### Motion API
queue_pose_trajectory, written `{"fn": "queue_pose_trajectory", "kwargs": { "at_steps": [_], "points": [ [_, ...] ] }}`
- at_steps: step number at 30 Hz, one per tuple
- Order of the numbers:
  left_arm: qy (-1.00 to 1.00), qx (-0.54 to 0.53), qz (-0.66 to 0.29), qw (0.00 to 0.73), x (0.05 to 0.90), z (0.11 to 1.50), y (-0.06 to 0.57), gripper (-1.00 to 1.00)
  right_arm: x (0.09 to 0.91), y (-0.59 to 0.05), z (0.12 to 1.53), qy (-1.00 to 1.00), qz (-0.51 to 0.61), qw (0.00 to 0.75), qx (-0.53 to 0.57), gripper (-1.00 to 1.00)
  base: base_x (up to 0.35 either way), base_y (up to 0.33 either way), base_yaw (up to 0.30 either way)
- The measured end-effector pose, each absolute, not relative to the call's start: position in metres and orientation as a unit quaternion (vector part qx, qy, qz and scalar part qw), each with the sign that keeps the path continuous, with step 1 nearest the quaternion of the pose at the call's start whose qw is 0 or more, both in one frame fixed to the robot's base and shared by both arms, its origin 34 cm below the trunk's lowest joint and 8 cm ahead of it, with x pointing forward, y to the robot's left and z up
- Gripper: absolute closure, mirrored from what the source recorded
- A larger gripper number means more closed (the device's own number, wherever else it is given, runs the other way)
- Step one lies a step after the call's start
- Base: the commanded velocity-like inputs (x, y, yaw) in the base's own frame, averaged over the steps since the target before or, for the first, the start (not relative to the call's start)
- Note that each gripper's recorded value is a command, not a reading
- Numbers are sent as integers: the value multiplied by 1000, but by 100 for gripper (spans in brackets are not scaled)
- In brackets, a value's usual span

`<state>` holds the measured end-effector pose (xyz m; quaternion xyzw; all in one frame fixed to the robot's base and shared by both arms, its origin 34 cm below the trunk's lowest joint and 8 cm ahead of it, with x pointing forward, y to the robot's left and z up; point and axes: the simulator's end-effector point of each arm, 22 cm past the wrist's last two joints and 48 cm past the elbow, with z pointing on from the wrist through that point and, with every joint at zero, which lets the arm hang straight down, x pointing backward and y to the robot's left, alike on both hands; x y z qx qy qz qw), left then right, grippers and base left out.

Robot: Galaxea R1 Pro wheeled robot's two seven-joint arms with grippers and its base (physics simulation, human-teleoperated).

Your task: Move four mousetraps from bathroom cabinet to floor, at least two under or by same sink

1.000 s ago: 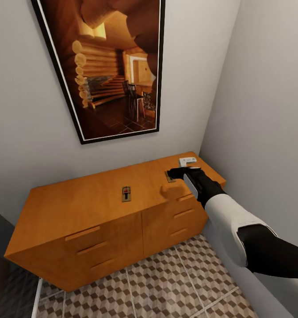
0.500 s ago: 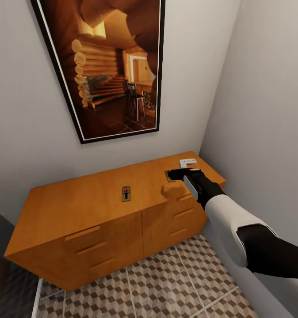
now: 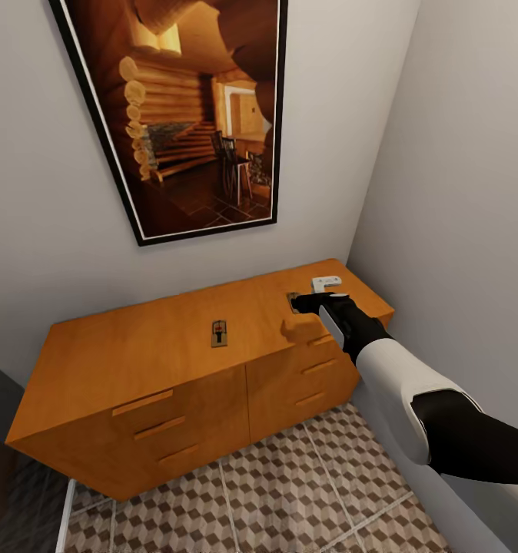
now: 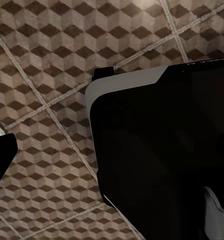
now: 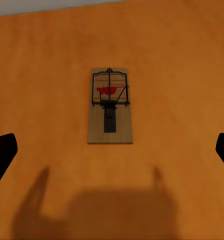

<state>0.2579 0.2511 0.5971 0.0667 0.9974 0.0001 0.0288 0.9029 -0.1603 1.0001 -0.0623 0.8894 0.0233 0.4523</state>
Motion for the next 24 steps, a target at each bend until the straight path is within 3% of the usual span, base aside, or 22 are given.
{"fn": "queue_pose_trajectory", "kwargs": {
  "at_steps": [24],
  "points": [
    [998, 67, -5, 20, 251, 595, 244, -100, 903, -161, 987, 893, 23, 445, -62, -100, 0, 0, 0]
  ]
}}
